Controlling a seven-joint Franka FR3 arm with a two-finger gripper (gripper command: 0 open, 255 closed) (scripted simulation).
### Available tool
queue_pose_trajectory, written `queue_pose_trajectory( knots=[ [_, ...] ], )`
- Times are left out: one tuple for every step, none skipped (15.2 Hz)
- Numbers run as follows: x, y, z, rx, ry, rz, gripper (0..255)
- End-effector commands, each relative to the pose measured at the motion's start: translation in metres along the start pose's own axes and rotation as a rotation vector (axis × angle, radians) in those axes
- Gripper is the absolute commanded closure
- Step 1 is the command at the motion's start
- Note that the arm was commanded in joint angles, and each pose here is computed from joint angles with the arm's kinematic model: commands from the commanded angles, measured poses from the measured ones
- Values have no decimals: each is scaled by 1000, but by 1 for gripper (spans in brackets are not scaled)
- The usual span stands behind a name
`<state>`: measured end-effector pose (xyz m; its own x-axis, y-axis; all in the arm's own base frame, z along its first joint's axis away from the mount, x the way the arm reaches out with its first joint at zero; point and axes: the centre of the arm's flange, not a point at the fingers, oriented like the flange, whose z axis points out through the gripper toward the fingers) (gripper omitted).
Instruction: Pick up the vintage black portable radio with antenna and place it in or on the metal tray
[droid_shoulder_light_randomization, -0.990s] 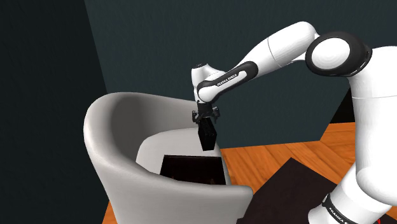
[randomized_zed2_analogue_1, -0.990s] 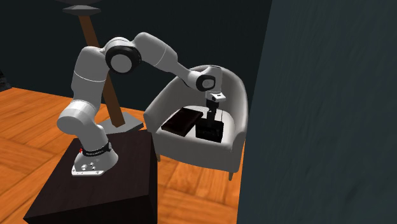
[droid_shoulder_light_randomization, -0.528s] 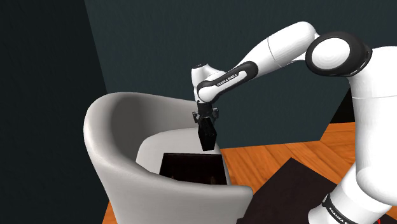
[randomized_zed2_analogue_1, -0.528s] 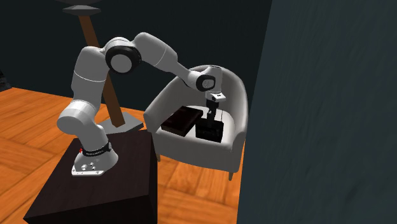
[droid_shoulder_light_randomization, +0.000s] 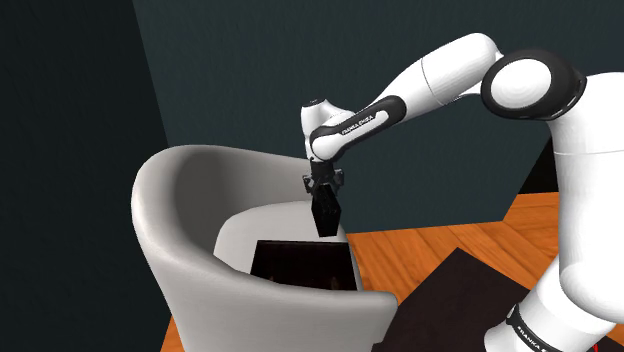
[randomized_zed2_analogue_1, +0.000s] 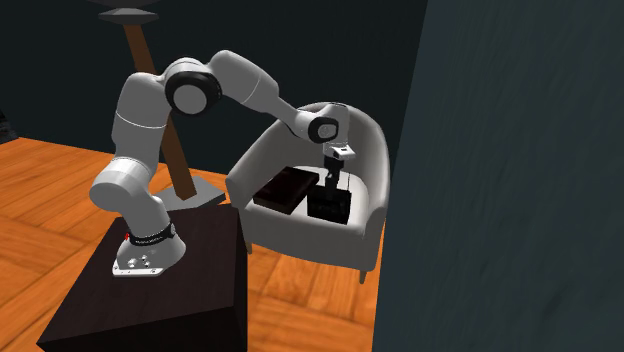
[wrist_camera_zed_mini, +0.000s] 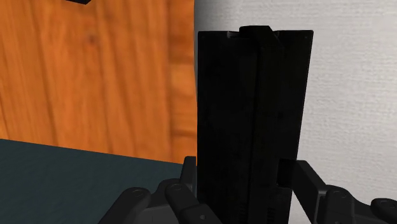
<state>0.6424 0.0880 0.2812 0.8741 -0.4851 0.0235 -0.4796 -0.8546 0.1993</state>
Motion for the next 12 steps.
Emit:
queue_pose_trajectory(
  knots=[
    [1, 1, -8, 0, 1, 1, 255],
    [1, 2, -13, 0, 1, 1, 255],
    [1, 3, -19, 0, 1, 1, 255],
    [1, 4, -24, 0, 1, 1, 255],
    [1, 5, -29, 0, 1, 1, 255],
    [1, 7, -34, 0, 1, 1, 255],
    [2, 8, -39, 0, 1, 1, 255],
    [2, 9, -44, 0, 1, 1, 255],
    [2, 10, -50, 0, 1, 1, 255],
    [2, 11, -55, 0, 1, 1, 255],
    [2, 12, -60, 0, 1, 1, 255],
    [2, 13, -65, 0, 1, 1, 255]
  ],
)
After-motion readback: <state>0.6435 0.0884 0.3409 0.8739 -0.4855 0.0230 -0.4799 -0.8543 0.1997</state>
